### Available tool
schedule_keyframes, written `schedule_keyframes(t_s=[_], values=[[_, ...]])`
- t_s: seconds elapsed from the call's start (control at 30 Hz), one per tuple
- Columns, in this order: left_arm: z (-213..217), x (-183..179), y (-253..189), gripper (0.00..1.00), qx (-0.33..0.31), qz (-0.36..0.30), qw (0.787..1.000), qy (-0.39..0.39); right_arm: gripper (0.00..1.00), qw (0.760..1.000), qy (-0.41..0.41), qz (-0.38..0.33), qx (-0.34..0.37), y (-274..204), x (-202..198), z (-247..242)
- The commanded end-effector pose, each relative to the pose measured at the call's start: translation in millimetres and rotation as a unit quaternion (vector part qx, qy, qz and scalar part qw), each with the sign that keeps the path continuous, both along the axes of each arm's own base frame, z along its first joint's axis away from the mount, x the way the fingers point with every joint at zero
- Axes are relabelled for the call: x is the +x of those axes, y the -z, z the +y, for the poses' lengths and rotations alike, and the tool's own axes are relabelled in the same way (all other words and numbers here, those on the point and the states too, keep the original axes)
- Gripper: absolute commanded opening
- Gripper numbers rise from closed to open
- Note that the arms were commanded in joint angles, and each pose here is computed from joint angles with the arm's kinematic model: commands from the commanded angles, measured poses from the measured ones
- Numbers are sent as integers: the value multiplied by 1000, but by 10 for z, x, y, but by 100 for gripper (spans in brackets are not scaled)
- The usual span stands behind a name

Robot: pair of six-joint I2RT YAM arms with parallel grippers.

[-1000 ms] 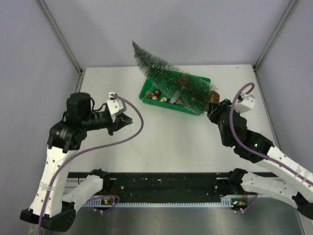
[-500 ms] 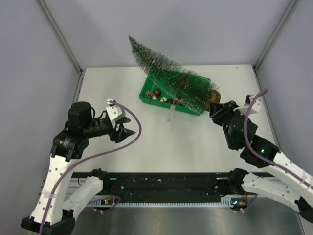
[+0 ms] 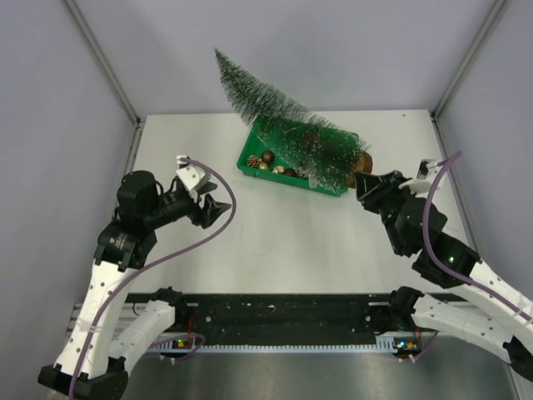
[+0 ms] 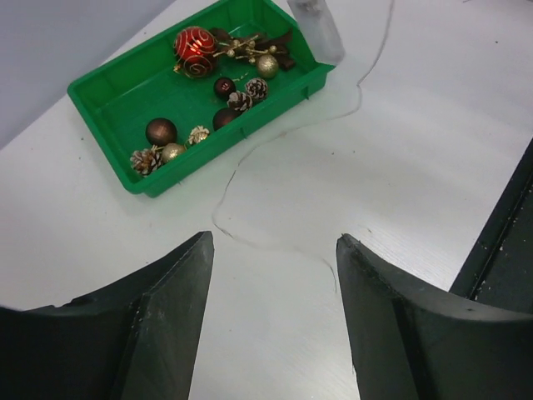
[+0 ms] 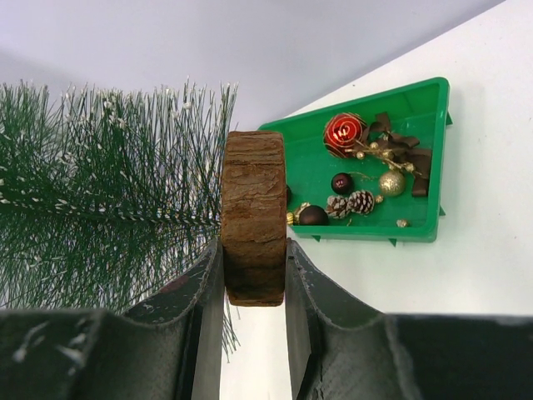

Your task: Decorate the small christmas tree

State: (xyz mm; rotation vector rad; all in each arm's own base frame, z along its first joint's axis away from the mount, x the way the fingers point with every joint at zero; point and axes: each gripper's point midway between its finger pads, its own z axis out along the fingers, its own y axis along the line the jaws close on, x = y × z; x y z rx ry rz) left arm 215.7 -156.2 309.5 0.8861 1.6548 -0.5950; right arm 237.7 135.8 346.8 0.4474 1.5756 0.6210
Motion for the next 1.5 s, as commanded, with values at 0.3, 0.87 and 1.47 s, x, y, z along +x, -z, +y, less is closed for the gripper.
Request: schedule_keyframes(t_s=[0.3, 0.87, 1.47], values=[[-264, -377, 86, 66, -37, 69, 990, 115, 0, 996, -34, -54, 67, -472, -97, 34], [-151, -523, 697, 0, -1, 122, 987, 101, 0, 991, -41, -80, 100, -744, -205, -67], [-336, -859, 658, 52, -75, 165, 968, 177, 0, 988, -55, -85, 119, -824, -248, -48]])
